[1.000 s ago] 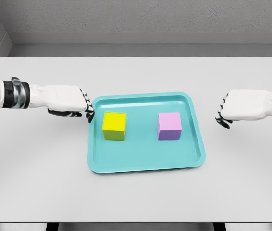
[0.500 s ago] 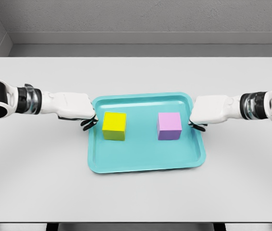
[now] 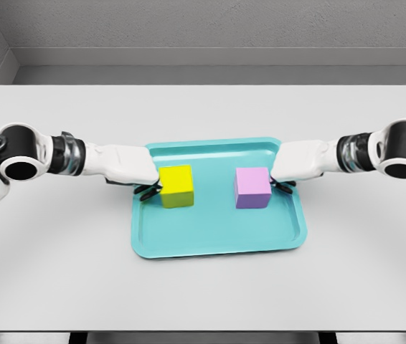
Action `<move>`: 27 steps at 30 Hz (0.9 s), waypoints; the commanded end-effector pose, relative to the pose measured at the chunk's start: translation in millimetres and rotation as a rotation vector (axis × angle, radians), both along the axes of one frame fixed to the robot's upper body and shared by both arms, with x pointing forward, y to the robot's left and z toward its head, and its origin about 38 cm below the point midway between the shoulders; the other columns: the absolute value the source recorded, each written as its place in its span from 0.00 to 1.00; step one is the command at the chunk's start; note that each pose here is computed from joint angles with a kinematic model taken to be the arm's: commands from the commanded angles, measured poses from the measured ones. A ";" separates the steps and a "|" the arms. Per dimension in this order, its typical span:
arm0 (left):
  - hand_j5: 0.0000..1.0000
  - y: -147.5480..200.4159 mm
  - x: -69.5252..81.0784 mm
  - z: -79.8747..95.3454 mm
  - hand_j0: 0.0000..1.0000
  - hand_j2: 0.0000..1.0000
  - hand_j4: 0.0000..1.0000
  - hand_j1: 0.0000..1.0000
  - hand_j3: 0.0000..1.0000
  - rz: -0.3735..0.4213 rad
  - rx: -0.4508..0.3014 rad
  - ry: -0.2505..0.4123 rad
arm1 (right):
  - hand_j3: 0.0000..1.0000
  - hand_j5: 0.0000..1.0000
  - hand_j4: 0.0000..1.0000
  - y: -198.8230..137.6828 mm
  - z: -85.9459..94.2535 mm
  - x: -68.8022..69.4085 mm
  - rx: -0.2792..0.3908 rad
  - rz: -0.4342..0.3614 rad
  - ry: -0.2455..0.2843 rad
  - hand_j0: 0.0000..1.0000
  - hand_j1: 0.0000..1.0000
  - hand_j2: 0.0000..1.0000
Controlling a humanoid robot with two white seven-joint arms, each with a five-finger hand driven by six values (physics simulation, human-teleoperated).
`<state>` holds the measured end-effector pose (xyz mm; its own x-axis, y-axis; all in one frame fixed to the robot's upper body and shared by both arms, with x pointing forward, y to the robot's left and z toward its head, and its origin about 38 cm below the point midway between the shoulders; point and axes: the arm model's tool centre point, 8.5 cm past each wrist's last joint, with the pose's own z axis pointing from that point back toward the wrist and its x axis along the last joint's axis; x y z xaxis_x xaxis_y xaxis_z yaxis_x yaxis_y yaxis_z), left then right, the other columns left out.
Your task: Push two cubes
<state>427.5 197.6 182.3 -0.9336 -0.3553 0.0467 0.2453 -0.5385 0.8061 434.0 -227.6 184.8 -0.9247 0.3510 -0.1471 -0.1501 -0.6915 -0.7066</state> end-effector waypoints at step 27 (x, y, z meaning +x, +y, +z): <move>0.14 11.2 78.5 35.7 0.14 0.14 0.14 0.14 0.14 0.181 -0.021 -0.063 | 0.62 0.62 0.62 -47.2 42.6 -39.9 0.024 -0.012 -0.046 0.62 0.62 0.62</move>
